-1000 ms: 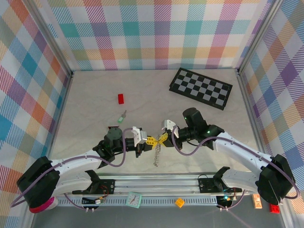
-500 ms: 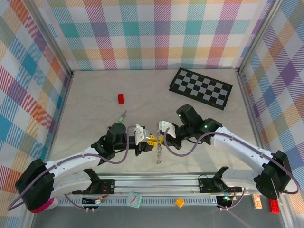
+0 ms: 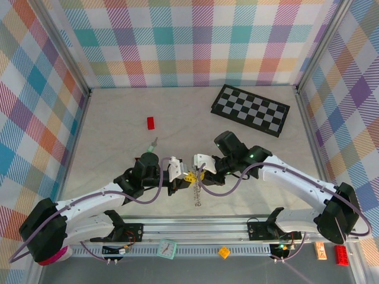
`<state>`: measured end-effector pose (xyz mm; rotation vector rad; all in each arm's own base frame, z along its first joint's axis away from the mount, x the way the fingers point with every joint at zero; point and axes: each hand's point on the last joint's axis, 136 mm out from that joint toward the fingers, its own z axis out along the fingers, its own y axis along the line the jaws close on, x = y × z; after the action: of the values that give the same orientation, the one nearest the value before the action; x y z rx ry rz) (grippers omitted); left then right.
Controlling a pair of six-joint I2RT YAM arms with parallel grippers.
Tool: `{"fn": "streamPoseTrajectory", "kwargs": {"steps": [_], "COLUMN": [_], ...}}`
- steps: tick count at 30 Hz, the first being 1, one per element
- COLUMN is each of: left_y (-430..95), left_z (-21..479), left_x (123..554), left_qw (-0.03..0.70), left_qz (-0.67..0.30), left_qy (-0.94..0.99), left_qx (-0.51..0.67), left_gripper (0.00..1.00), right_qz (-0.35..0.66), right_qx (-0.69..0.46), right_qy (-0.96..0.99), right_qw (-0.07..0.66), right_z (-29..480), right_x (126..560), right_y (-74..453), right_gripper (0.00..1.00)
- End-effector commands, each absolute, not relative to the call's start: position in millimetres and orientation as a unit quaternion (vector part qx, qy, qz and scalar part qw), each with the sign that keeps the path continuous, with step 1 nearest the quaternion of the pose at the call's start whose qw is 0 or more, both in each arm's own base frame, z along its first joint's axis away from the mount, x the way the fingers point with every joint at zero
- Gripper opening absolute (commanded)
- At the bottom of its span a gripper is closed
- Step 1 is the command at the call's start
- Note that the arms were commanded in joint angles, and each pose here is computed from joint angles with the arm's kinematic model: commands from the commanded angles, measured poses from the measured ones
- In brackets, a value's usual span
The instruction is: Put the keys on the keyring
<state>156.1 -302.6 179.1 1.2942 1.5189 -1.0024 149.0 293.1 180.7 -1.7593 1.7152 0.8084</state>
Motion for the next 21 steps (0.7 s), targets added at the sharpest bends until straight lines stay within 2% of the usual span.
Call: {"fn": "streamPoseTrajectory", "kwargs": {"steps": [1,11,14,21], "left_y": [-307,-307,-306,-307], "left_z": [202,201,201,203], "left_x": [153,147,147,149], "left_qw": [0.464,0.477,0.478,0.483], "left_qz": [-0.413,-0.426,-0.426,-0.427], "left_qy": [0.578,0.559,0.558,0.557], "left_qx": [0.529,0.529,0.528,0.524], "left_gripper": [0.0,0.0,0.0,0.0], "right_qz": [0.335,0.338,0.343,0.354], "right_qx": [-0.627,-0.609,-0.61,-0.611], "right_qy": [0.634,0.655,0.652,0.647], "right_qw": [0.303,0.293,0.292,0.288], "right_z": [195,179,181,182], "right_x": [148,150,149,146], "right_y": [290,282,284,286], "right_gripper": [0.29,0.32,0.3,0.17]}}
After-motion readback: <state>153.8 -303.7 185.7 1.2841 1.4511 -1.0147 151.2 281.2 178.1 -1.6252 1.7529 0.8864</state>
